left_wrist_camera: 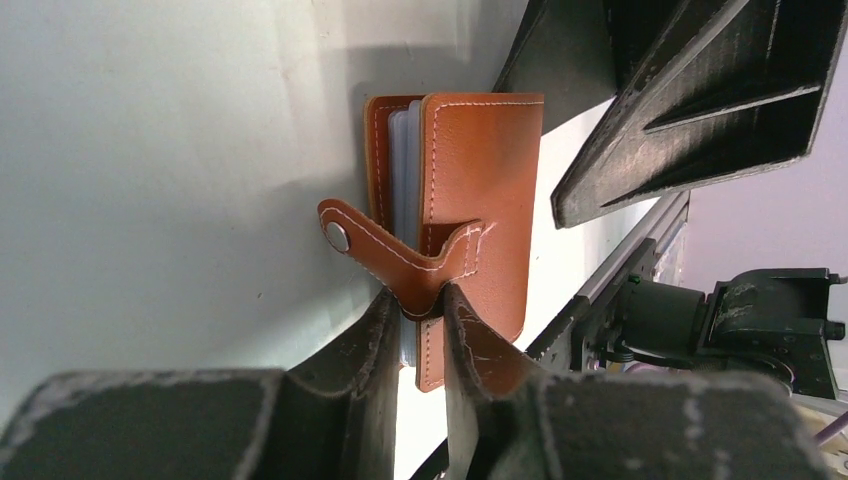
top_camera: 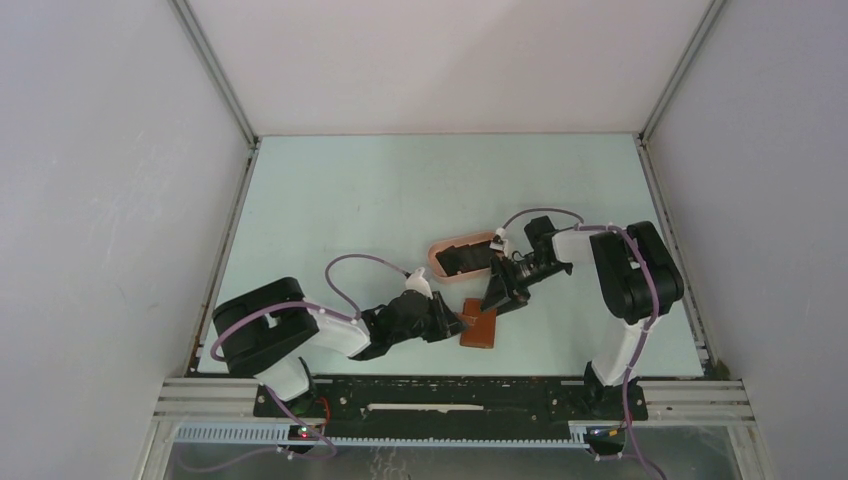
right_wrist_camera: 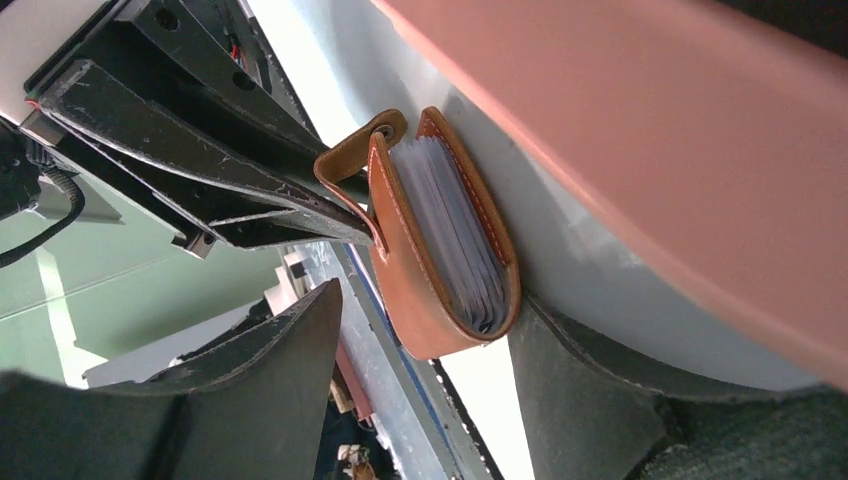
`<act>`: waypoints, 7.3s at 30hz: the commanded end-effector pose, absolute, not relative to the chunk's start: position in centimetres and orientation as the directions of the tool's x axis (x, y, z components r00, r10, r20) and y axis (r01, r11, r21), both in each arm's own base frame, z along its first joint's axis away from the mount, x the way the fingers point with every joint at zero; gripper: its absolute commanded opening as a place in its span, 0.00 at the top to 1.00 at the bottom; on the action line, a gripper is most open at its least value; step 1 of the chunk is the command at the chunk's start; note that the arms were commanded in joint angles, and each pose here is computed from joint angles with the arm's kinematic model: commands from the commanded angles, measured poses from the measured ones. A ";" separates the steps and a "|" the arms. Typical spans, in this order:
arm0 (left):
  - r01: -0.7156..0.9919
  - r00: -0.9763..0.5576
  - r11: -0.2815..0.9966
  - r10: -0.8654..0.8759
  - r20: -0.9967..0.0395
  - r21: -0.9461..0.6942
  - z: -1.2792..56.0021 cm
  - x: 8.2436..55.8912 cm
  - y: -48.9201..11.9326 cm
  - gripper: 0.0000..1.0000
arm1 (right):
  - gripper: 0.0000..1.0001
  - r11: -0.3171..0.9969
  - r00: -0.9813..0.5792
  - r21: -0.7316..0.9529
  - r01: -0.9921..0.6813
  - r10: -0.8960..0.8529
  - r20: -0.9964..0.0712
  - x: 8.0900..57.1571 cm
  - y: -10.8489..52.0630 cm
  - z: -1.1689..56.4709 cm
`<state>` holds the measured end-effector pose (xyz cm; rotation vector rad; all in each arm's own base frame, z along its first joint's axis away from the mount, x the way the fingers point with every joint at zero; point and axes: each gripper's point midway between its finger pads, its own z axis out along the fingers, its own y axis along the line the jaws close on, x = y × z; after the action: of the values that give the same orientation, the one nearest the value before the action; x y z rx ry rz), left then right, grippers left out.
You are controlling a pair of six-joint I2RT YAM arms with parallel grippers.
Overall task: Put the credit cards into the card holder
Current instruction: Turn over the card holder at the center of the board, then close the card holder at the center of the board.
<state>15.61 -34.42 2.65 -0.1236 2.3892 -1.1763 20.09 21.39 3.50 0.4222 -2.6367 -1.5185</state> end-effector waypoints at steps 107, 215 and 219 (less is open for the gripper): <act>0.416 -0.636 0.802 0.593 -0.494 0.429 7.4 14.8 -26.7 1.00 | 0.38 0.398 -0.499 0.404 -0.824 -0.174 -0.849 23.6 15.6 23.3; 0.504 -0.735 0.620 -0.057 -0.676 -0.601 7.7 13.9 -32.9 0.64 | 0.67 -0.519 0.443 -0.038 -0.854 -0.688 -0.574 12.9 20.3 4.1; 0.488 -0.739 0.659 -0.038 -0.673 -0.572 6.5 14.5 -32.7 0.63 | 0.66 -0.506 0.452 -0.061 -0.860 -0.701 -0.551 13.5 20.8 3.7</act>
<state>13.66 -33.38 7.52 0.3618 2.1950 -1.0874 12.91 20.54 4.18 2.9191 -1.6487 -0.9137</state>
